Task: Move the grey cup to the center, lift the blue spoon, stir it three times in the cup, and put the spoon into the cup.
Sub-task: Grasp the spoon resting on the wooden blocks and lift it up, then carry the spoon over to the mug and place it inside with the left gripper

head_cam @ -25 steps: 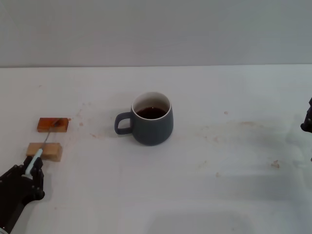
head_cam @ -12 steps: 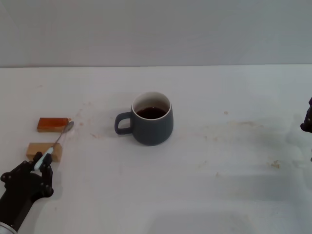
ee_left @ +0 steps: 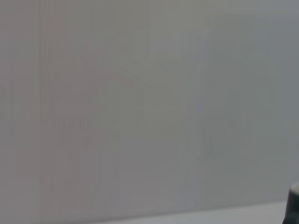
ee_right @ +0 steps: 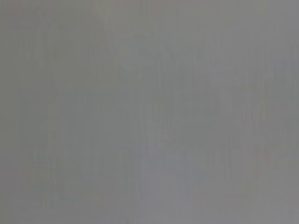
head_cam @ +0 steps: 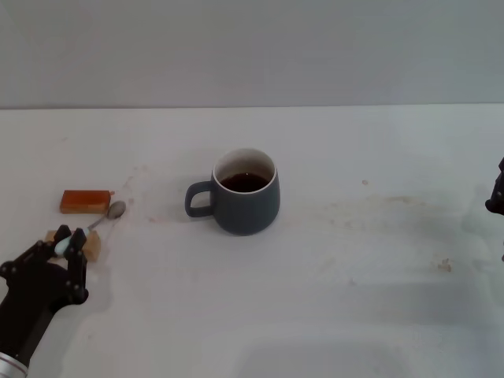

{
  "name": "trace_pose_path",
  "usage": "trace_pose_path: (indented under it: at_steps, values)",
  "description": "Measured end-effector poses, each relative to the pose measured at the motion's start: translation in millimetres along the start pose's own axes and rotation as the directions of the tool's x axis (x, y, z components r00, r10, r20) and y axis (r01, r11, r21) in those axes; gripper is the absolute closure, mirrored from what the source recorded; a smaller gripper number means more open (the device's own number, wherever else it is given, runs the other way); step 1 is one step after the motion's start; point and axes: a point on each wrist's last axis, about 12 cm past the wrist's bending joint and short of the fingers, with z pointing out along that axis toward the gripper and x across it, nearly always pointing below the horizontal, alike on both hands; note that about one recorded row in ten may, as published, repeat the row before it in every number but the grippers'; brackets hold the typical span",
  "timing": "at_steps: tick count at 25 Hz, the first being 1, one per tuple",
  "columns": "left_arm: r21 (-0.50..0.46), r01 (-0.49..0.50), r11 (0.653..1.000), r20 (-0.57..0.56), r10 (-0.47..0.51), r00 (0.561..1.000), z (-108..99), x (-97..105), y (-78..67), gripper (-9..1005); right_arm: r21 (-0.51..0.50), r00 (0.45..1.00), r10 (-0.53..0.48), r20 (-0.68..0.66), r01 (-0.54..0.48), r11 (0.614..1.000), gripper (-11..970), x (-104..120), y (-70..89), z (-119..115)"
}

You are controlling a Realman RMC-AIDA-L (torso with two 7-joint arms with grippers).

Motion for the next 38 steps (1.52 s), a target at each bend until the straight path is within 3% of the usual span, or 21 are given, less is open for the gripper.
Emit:
trace_pose_path:
  at_steps: [6, 10, 16, 29, 34, 38]
  values:
    - [0.039, -0.017, 0.999, 0.107, 0.013, 0.994, 10.0, -14.7, -0.3, 849, -0.002, 1.0, 0.0, -0.002, 0.0, 1.0, 960, 0.5, 0.3, -0.7]
    - [0.046, -0.019, 0.999, 0.121, 0.013, 0.993, 12.1, -16.9, -0.5, 850, -0.003, 1.0, 0.0, -0.002, 0.0, 1.0, 960, 0.5, 0.5, -0.7]
    - [0.117, -0.022, 0.993, 0.198, -0.002, 0.98, 34.6, -38.1, 0.9, 850, -0.003, 1.0, 0.001, -0.003, -0.001, 1.0, 960, 0.9, 0.6, -1.4]
    - [0.187, -0.073, 0.98, 0.118, 0.052, 0.992, 65.1, -74.2, 2.0, 850, 0.053, 1.0, 0.011, 0.008, -0.012, 0.999, 960, -1.2, -10.4, -1.2]
    - [0.2, -0.112, 0.973, 0.105, 0.093, 0.99, 74.8, -100.8, -1.0, 850, 0.103, 1.0, 0.014, 0.016, -0.016, 0.995, 961, -2.4, -19.9, -1.5]
    - [0.221, -0.079, 0.972, 0.079, 0.063, 0.995, 77.7, -118.1, 1.5, 850, 0.158, 0.999, 0.016, 0.03, -0.021, 0.987, 961, -4.5, -30.2, -2.1]
